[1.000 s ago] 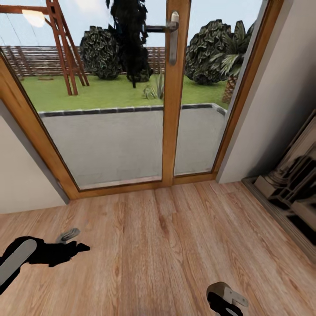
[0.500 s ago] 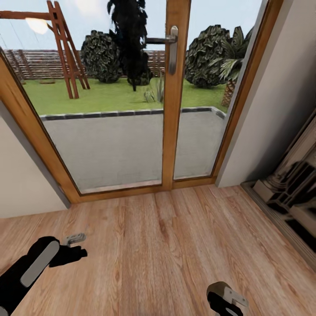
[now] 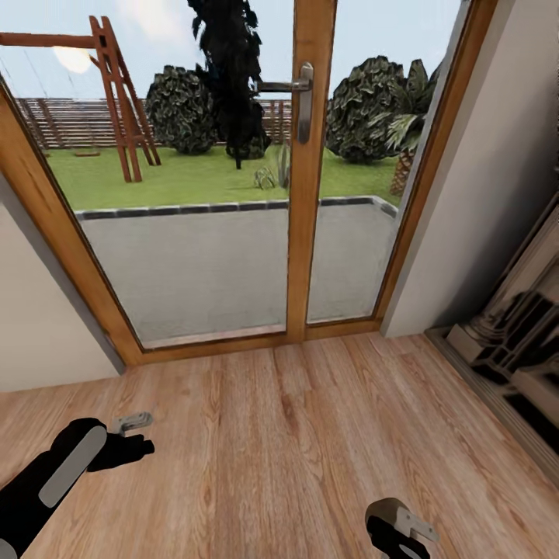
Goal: Place each of the two pumpkins and all three candles from the living room inside a cabinet in the living room (use any cabinet), then make sure every cabinet is closed, and position the cauldron so it is next to a table in the living room.
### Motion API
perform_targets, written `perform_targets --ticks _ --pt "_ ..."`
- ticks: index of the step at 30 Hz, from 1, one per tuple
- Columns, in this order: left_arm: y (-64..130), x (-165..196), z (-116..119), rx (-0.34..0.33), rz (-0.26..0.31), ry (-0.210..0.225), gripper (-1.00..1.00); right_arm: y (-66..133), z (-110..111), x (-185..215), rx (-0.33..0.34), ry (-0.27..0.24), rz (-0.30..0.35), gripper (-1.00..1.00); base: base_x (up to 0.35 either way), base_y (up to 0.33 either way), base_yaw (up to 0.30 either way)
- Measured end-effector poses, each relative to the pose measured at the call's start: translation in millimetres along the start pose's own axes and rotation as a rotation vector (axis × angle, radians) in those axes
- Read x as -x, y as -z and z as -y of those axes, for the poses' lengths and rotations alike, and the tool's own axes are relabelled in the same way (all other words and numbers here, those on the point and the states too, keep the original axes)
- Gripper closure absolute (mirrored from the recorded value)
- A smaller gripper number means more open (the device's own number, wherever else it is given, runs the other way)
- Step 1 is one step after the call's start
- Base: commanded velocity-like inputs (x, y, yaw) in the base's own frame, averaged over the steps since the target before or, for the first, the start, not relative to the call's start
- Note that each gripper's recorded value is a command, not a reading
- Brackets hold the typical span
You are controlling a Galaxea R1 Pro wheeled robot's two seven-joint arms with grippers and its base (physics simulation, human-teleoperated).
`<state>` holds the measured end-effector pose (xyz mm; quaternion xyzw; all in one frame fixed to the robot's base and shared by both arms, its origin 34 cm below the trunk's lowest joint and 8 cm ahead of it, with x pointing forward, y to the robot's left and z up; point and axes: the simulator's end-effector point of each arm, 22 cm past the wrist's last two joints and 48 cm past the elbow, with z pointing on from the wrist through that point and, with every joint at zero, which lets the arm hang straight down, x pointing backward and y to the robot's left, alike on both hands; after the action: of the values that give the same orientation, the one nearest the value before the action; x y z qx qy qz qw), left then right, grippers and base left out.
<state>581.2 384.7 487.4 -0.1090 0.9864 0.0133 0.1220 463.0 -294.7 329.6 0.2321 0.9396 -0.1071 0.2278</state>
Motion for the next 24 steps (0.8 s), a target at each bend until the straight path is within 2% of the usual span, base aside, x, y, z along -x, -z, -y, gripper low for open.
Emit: perform_targets --ticks 24 --pt "21.9 18 11 -0.038 0.058 -0.005 -1.00 6.9 -6 17 0.017 -0.012 0.035 1.00 -0.028 0.000 0.000"
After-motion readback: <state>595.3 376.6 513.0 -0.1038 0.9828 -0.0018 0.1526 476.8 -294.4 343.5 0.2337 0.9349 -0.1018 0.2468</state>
